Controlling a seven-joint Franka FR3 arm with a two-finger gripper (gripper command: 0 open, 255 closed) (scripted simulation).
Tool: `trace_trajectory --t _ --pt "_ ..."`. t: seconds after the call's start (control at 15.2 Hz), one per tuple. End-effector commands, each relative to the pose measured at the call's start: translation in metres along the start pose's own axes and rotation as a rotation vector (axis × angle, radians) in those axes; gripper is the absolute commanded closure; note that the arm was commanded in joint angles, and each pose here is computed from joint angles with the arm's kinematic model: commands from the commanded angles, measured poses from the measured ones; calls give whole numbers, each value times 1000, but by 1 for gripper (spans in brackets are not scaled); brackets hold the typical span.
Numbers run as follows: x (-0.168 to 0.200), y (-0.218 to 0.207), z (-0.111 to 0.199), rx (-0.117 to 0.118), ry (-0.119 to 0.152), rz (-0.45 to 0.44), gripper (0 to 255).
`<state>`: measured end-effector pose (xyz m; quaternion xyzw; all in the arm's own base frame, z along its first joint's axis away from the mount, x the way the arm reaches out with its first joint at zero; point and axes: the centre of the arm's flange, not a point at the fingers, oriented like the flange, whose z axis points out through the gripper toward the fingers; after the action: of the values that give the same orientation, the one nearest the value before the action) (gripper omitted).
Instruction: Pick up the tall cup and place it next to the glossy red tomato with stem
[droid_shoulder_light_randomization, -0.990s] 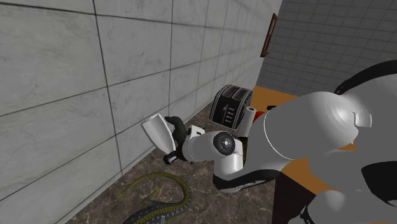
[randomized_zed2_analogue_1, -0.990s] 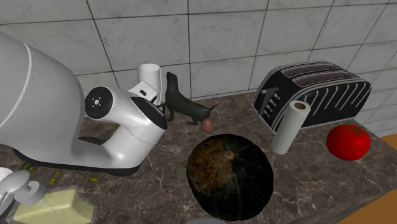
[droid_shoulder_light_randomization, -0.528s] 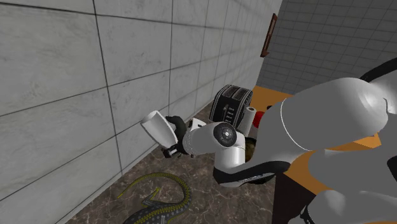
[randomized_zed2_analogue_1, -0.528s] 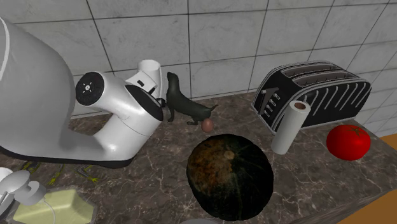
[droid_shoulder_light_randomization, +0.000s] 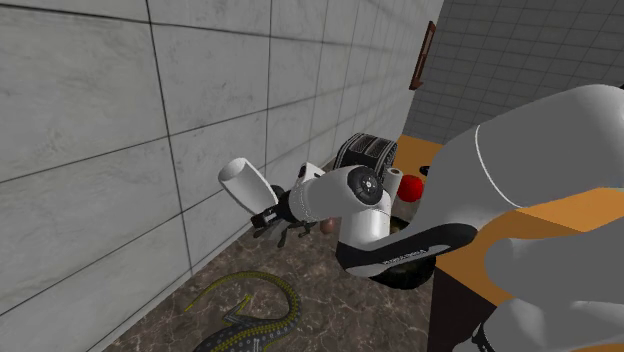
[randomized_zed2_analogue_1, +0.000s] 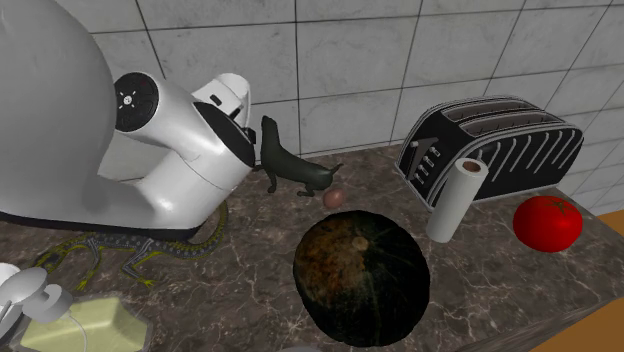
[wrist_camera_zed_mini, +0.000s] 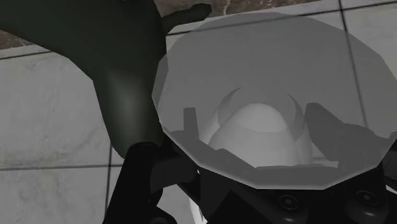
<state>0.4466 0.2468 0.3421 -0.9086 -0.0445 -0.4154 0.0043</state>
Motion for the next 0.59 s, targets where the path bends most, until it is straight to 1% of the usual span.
trace_trajectory --t 0.0,0.53 --pt "13 -4 -10 16 21 4 255" --pt "45 -3 -38 16 21 4 255"
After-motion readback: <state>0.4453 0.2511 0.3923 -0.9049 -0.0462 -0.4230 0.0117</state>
